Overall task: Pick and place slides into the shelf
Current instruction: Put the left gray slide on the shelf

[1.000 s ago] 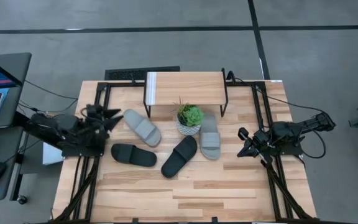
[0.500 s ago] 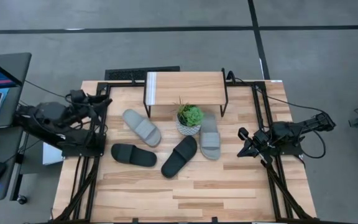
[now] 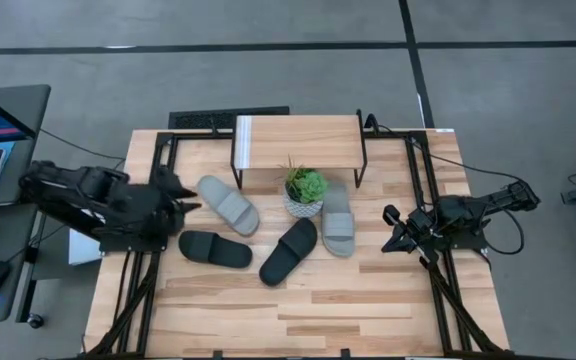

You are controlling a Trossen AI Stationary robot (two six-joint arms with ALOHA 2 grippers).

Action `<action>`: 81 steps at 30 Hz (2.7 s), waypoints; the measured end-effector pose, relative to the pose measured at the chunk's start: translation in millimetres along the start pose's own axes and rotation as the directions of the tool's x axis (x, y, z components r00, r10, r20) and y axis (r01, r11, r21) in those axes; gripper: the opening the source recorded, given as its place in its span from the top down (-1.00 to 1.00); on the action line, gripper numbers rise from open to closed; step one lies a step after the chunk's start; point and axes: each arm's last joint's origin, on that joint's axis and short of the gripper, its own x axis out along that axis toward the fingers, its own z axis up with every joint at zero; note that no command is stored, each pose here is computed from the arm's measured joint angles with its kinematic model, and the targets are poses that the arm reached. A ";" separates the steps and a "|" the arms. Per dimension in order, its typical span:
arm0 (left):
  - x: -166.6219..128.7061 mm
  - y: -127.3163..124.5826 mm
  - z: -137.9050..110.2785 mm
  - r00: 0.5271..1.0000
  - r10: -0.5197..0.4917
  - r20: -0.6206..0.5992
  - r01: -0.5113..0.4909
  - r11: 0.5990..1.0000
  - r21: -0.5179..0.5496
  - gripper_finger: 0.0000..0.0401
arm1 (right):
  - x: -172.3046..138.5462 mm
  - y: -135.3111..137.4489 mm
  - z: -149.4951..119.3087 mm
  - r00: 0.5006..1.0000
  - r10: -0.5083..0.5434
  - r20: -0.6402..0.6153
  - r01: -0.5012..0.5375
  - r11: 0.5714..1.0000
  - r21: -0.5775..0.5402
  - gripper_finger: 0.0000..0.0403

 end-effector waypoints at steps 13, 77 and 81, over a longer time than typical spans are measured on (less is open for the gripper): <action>39.7 -12.3 3.8 0.981 0.062 -0.186 -0.062 0.998 0.003 0.29 | 0.0 0.0 0.0 1.000 0.000 0.000 0.000 1.000 0.000 1.00; 129.9 43.7 -55.6 0.974 0.077 -0.212 -0.097 0.992 -0.086 0.29 | 0.0 0.0 0.0 1.000 0.000 0.000 0.000 1.000 0.000 1.00; 130.8 50.7 -52.7 0.977 0.055 -0.206 -0.078 0.991 -0.105 0.29 | 0.0 0.0 0.0 1.000 0.000 0.000 0.000 1.000 0.000 1.00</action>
